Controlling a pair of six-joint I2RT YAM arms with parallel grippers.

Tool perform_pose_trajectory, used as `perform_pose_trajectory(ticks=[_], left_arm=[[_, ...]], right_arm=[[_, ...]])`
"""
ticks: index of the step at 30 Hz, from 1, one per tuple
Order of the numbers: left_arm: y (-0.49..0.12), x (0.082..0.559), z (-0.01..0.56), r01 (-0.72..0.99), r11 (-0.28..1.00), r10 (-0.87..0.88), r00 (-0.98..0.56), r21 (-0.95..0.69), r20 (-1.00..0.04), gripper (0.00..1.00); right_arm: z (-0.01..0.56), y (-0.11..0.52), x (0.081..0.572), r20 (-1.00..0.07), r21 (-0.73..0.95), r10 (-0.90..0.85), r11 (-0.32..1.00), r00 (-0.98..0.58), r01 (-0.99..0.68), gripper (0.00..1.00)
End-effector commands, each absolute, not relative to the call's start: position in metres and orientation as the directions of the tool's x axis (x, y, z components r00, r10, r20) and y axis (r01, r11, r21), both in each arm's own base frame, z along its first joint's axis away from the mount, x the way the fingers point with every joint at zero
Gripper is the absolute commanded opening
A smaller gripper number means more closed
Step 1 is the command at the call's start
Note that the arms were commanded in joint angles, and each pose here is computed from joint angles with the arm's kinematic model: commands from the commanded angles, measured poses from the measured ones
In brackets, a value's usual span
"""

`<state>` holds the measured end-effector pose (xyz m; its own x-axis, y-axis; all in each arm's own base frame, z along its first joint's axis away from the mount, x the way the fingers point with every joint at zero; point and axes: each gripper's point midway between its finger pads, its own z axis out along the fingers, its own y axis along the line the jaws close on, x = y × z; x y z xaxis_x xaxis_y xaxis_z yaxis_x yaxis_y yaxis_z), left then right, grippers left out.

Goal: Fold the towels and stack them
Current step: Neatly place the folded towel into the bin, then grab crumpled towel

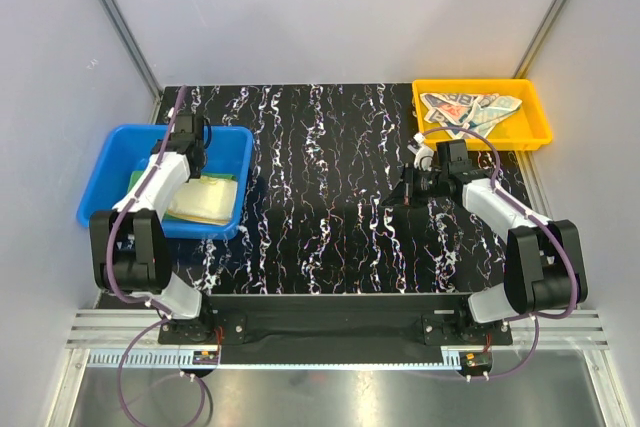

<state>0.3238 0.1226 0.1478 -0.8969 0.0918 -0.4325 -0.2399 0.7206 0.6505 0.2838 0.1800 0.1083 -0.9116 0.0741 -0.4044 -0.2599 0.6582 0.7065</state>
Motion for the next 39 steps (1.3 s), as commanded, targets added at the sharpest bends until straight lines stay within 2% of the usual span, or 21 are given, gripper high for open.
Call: perform_pose_trajectory(ticks=[1,2,4,6,8,9,10,12,13,14,15,17,18,19,21,24,26,29,33,37,39], left_arm=[[0.143,0.337,0.153,-0.323,0.653,0.076,-0.872,0.684,-0.484,0.00],[0.148,0.336,0.149,-0.333,0.627,0.065,-0.878,0.704,-0.474,0.02],[0.153,0.336,0.152,-0.371,0.593,0.033,-0.876,0.715,-0.482,0.19],[0.155,0.336,0.156,-0.381,0.577,0.022,-0.877,0.723,-0.480,0.20],[0.156,0.338,0.163,-0.414,0.568,0.018,-0.858,0.712,-0.513,0.25],[0.157,0.339,0.172,-0.438,0.562,0.013,-0.844,0.702,-0.537,0.43],[0.158,0.339,0.177,-0.450,0.554,0.009,-0.838,0.700,-0.546,0.53],[0.158,0.342,0.193,-0.478,0.552,-0.003,-0.820,0.683,-0.572,0.67],[0.157,0.344,0.198,-0.500,0.555,-0.017,-0.805,0.664,-0.592,0.70],[0.154,0.340,0.201,-0.484,0.570,-0.026,-0.818,0.664,-0.574,0.75],[0.149,0.348,0.215,-0.527,0.592,-0.051,-0.779,0.610,-0.624,0.80],[0.126,0.361,0.221,-0.538,0.706,-0.106,-0.723,0.460,-0.682,0.99],[0.113,0.365,0.227,-0.536,0.740,-0.111,-0.694,0.407,-0.712,0.99],[0.091,0.371,0.234,-0.497,0.803,-0.097,-0.655,0.330,-0.750,0.99],[0.070,0.374,0.248,-0.451,0.854,-0.079,-0.605,0.259,-0.792,0.99],[0.007,0.380,0.276,-0.231,0.953,0.035,-0.562,0.197,-0.827,0.99],[-0.016,0.373,0.282,-0.158,0.955,0.122,-0.565,0.252,-0.816,0.99],[-0.087,0.359,0.295,0.059,0.981,0.189,-0.518,0.186,-0.834,0.99],[-0.171,0.326,0.297,0.342,0.939,0.193,-0.435,0.037,-0.879,0.99],[-0.203,0.306,0.298,0.415,0.910,0.194,-0.373,0.024,-0.908,0.99],[-0.213,0.301,0.295,0.456,0.890,0.181,-0.370,-0.008,-0.911,0.99]], right_arm=[[0.128,0.183,0.290,-0.480,0.692,0.053,0.637,-0.875,-0.341,0.05],[0.127,0.182,0.291,-0.485,0.688,0.054,0.640,-0.873,-0.342,0.06],[0.126,0.182,0.291,-0.485,0.684,0.053,0.645,-0.873,-0.341,0.08],[0.125,0.180,0.292,-0.486,0.674,0.054,0.658,-0.872,-0.335,0.10],[0.124,0.177,0.296,-0.490,0.658,0.060,0.680,-0.869,-0.324,0.18],[0.124,0.175,0.296,-0.484,0.654,0.064,0.689,-0.873,-0.312,0.23],[0.123,0.174,0.299,-0.487,0.644,0.070,0.702,-0.871,-0.303,0.24],[0.126,0.172,0.302,-0.483,0.640,0.087,0.714,-0.871,-0.283,0.27],[0.128,0.172,0.303,-0.483,0.638,0.093,0.718,-0.871,-0.278,0.29],[0.132,0.170,0.307,-0.485,0.635,0.110,0.727,-0.868,-0.263,0.39],[0.137,0.169,0.310,-0.495,0.630,0.122,0.733,-0.860,-0.258,0.44],[0.149,0.166,0.318,-0.514,0.619,0.158,0.749,-0.843,-0.237,0.46],[0.155,0.165,0.321,-0.525,0.615,0.170,0.753,-0.834,-0.233,0.48],[0.165,0.162,0.329,-0.539,0.602,0.195,0.770,-0.819,-0.213,0.99],[0.177,0.156,0.337,-0.564,0.578,0.214,0.792,-0.798,-0.196,1.00],[0.197,0.151,0.354,-0.593,0.550,0.229,0.815,-0.772,-0.181,1.00],[0.210,0.149,0.368,-0.612,0.543,0.251,0.823,-0.750,-0.168,1.00],[0.213,0.137,0.390,-0.606,0.553,0.327,0.828,-0.725,-0.089,1.00],[0.211,0.079,0.422,-0.633,0.506,0.452,0.856,-0.629,0.106,1.00],[0.215,0.008,0.450,-0.676,0.463,0.506,0.857,-0.536,0.226,1.00],[0.210,-0.020,0.466,-0.705,0.359,0.451,0.893,-0.547,0.273,1.00]])
